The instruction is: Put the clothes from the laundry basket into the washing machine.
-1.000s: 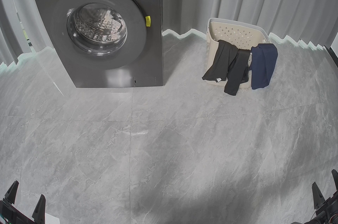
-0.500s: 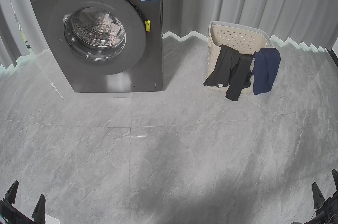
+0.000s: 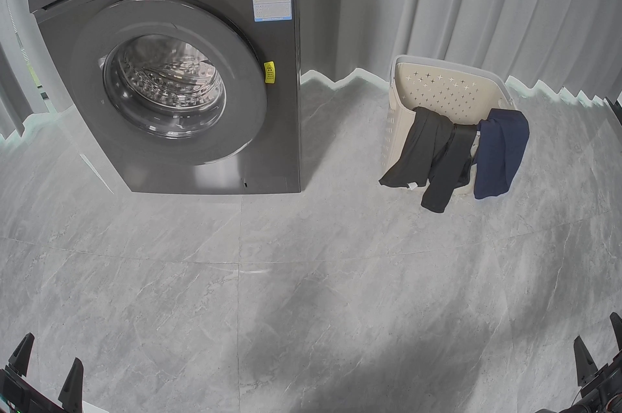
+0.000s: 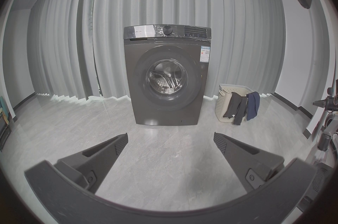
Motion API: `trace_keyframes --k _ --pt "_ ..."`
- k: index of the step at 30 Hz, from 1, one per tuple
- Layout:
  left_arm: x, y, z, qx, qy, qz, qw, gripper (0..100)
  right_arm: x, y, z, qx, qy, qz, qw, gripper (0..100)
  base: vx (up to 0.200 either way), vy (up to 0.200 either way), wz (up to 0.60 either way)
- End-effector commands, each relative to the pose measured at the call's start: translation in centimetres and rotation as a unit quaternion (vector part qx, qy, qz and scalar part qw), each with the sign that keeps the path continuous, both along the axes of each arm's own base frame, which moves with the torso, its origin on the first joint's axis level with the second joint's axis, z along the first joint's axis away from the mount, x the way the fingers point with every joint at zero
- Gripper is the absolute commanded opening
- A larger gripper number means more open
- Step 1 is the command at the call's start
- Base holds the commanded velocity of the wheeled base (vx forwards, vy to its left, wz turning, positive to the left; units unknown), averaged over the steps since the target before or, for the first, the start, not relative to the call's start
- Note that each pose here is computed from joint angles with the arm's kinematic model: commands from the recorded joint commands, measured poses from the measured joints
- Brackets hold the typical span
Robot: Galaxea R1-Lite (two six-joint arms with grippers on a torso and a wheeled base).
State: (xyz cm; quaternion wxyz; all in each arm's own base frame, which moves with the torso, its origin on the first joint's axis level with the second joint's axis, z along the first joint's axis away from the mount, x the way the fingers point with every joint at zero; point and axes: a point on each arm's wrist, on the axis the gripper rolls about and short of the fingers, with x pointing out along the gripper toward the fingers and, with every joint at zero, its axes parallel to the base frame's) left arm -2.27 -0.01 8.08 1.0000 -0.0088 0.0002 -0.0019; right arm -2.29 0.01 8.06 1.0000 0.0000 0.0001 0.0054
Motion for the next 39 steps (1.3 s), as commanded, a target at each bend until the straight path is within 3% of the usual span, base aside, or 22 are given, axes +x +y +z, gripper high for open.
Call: trace_keyframes --k 1,4,16,39 --pt "-0.02 0.00 -0.49 0.000 -0.001 0.000 1.0000 100 0.00 0.00 -0.48 0.000 0.000 0.000 1.0000 100 0.200 0.000 0.00" --pt "-0.02 0.00 -0.49 0.000 -0.001 0.000 1.0000 100 0.00 0.00 -0.48 0.000 0.000 0.000 1.0000 100 0.200 0.000 0.00" --pt "-0.02 0.00 -0.49 0.001 -0.001 0.000 1.0000 100 0.00 0.00 -0.48 0.000 0.000 0.001 1.0000 100 0.000 0.000 0.00" --pt "-0.02 0.00 -0.49 0.001 -0.001 0.000 1.0000 100 0.00 0.00 -0.48 0.000 0.000 0.000 1.0000 100 0.000 -0.200 0.00"
